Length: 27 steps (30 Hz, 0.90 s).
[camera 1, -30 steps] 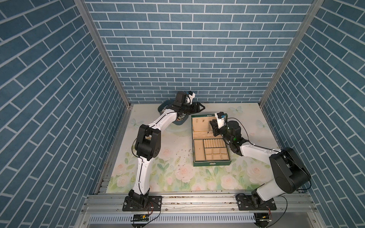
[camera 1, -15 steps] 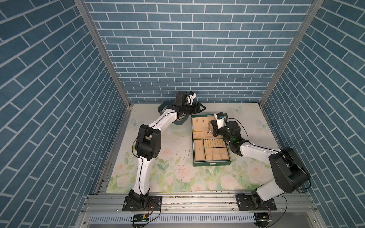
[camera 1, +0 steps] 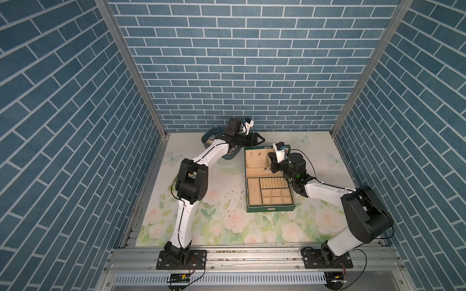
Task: Put jewelry chain into jewelry box
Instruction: Close the fastener on the jewelry box.
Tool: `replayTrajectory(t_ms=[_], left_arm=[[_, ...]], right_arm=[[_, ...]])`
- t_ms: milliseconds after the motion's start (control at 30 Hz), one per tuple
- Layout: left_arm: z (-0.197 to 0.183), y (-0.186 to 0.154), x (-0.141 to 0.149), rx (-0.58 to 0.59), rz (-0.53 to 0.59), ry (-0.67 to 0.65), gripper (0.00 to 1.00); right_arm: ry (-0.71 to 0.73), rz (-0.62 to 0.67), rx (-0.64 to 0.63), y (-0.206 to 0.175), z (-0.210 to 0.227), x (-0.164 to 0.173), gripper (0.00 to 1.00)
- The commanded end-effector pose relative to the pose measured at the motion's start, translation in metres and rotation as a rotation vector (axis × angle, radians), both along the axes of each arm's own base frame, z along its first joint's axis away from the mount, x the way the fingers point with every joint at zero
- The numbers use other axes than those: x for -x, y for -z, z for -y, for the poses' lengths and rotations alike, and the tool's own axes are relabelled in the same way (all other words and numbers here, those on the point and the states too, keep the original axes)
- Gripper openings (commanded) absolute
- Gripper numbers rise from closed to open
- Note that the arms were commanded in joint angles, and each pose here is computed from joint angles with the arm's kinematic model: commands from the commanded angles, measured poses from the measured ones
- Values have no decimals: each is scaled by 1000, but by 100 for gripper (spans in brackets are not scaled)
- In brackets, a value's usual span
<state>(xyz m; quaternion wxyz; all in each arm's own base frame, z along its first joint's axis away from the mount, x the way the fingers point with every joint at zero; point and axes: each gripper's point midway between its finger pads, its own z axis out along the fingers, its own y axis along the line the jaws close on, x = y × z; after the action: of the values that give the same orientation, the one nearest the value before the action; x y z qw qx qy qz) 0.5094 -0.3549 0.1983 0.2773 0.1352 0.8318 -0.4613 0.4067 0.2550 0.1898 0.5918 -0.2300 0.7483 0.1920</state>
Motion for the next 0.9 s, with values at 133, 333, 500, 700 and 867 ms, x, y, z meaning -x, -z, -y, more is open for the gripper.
replayTrajectory(t_ms=[133,333,500,700,867], left_arm=[[11,-3,10,-5,23,64,66],[14,-5,14,-14,33,85,66],[17,-5,17,-16,38,99,65],[18,-6,19,-21,41,106,65],[17,-6,19,-28,46,107,65]], right_arm=[[38,-5,-14,-3,-2,-10,4],[60,-8,-17,-5,-1,-14,4],[77,-12,-19,-4,1,-17,4],[97,-20,-18,-3,2,-19,4],[99,-21,-25,-5,2,-20,4]])
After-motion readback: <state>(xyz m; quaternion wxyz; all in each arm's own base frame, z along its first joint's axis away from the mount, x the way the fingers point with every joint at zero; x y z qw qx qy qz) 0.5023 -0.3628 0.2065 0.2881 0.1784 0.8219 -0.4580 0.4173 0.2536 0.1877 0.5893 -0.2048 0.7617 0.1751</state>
